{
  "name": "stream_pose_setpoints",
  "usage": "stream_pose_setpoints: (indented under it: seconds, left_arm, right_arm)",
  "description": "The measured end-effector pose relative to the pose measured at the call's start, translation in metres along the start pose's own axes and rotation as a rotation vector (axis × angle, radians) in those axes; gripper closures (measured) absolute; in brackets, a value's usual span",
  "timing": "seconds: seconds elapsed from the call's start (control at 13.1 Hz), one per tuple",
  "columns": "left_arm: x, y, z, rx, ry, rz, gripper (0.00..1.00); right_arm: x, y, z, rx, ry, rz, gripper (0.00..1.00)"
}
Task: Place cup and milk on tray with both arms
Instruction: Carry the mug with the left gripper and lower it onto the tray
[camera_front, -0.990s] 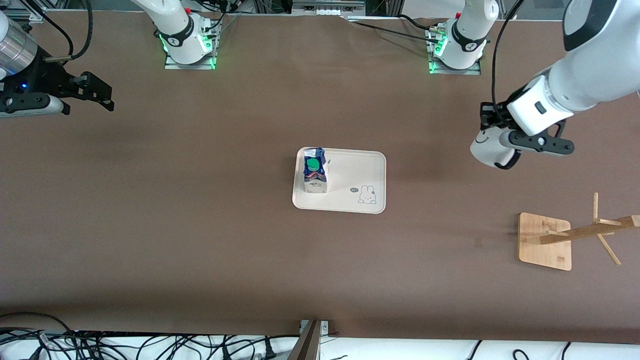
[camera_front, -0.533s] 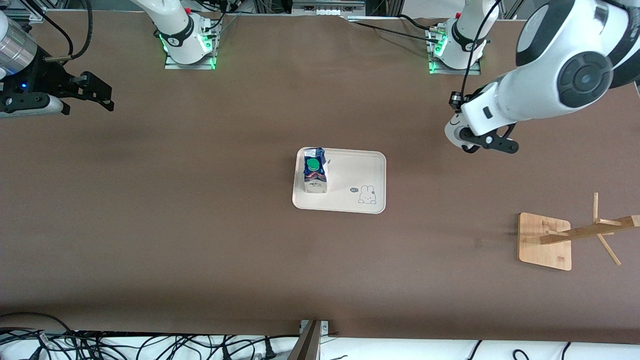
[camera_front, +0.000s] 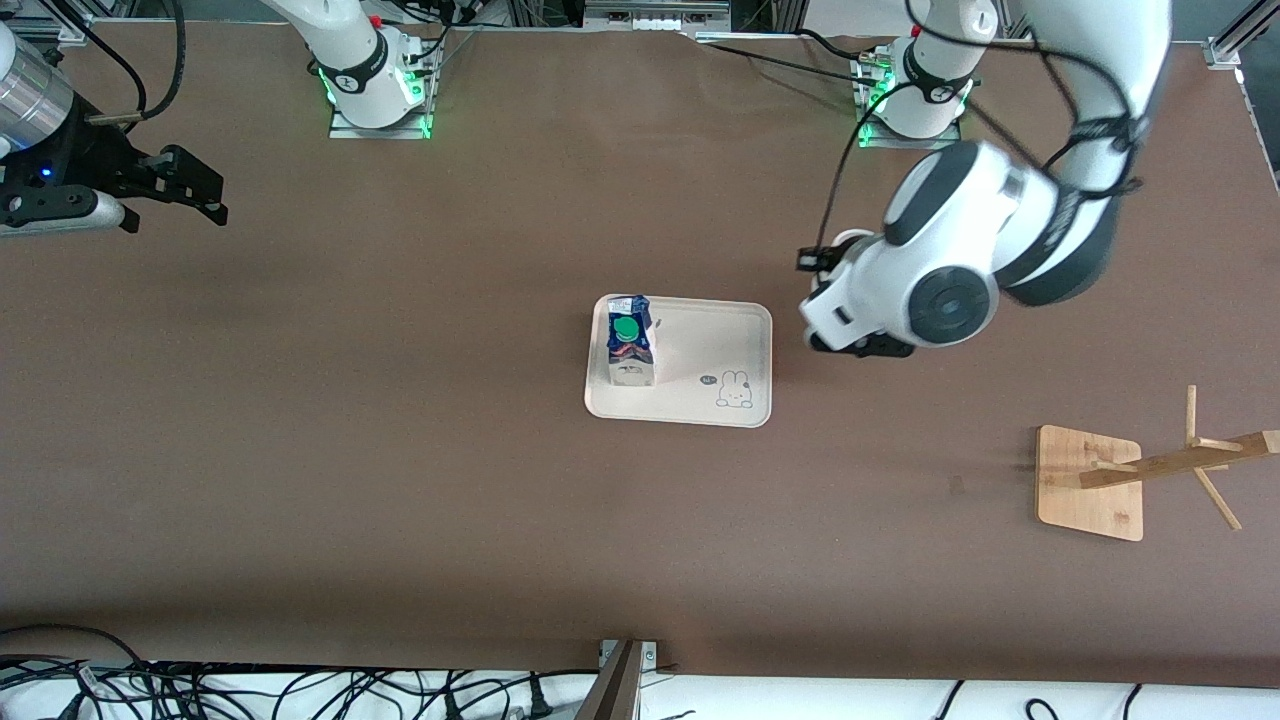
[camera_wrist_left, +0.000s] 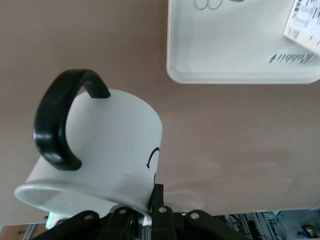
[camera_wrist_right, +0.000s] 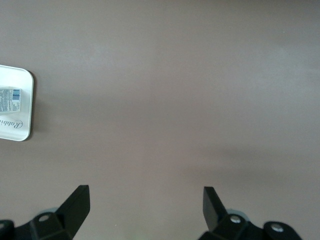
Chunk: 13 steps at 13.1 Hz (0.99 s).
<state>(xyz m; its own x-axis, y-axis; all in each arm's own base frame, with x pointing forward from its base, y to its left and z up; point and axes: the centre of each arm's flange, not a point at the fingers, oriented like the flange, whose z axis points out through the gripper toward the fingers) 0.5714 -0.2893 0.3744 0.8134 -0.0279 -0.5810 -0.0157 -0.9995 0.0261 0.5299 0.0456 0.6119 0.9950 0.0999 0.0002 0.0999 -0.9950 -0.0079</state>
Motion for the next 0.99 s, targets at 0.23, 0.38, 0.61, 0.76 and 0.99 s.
stream_pose_setpoints:
  seconds: [0.23, 0.38, 0.61, 0.76, 0.99]
  left_arm:
    - [0.04, 0.057, 0.047, 0.058, -0.012, 0.014, 0.9]
    - [0.054, 0.073, 0.061, 0.042, 0.006, 0.013, 0.9]
    - [0.071, 0.073, 0.069, 0.015, 0.032, 0.003, 0.9]
    - [0.084, 0.082, 0.083, -0.005, 0.056, 0.009, 0.9]
    - [0.089, 0.105, 0.108, -0.003, 0.062, 0.03, 0.9]
  right_arm:
    - [0.001, 0.0, 0.001, 0.0, 0.0, -0.001, 0.0]
    - [0.001, 0.0, 0.001, 0.0, -0.001, -0.001, 0.0]
    - [0.001, 0.0, 0.001, 0.0, -0.001, -0.001, 0.0]
    - [0.001, 0.0, 0.002, 0.0, -0.001, -0.001, 0.0]
    - [0.002, -0.001, 0.002, 0.0, -0.001, -0.001, 0.0]
